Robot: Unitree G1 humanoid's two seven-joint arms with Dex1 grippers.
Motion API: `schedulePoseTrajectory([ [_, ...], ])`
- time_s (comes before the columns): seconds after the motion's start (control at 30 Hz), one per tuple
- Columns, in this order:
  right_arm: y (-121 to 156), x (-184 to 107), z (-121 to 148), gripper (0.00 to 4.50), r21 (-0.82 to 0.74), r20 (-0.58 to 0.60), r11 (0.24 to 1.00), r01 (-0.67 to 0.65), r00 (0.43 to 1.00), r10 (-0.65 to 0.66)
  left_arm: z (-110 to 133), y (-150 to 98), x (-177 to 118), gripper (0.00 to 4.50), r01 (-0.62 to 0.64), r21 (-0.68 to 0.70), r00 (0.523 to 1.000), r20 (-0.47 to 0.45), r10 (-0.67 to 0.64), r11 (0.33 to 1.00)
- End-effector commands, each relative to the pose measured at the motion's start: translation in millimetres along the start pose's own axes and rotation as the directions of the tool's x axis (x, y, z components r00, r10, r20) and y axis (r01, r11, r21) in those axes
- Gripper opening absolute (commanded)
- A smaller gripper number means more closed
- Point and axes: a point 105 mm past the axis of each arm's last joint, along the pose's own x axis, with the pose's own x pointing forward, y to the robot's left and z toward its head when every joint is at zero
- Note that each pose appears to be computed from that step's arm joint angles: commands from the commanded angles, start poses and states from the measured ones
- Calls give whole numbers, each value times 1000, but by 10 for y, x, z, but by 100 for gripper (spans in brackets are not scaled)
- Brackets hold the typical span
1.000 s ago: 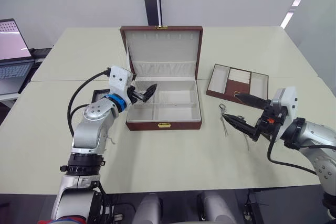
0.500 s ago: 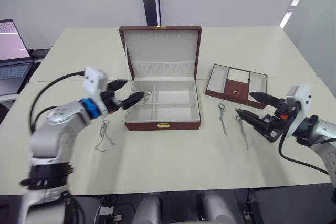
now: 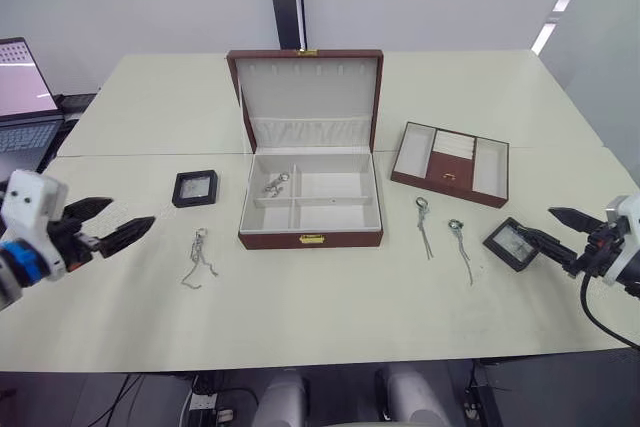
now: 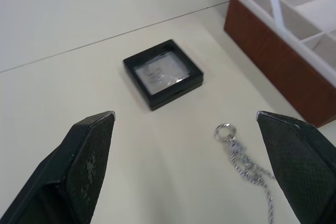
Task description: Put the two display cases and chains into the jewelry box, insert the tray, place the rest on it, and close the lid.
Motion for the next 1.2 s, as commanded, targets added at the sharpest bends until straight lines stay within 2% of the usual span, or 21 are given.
schedulePoseTrajectory([
  [0.03,-186,-102,71,450,-27,36,996,84,996,-83,-48,180,-213,448,-127,1,991,30,127,992],
  [0.17,-296,-102,51,450,-6,57,990,142,988,-141,-248,278,-340,448,-229,-31,973,14,229,973],
  [0.33,-412,-104,33,450,-24,61,980,196,979,-194,-377,339,-403,448,-304,-48,953,6,304,952],
  [0.77,-487,-128,36,450,-52,67,974,221,974,-218,-303,288,-326,448,-304,-49,949,69,307,951],
  [0.93,-340,-74,105,450,-72,90,987,141,987,-134,-313,162,-259,448,-272,-49,957,90,275,961],
  [1.13,119,119,319,450,-110,122,991,-77,988,90,-206,74,-204,448,-260,-56,950,166,266,964],
  [1.2,374,211,385,450,-141,111,973,-183,974,200,-239,-18,-128,448,-232,-55,958,163,237,971],
])
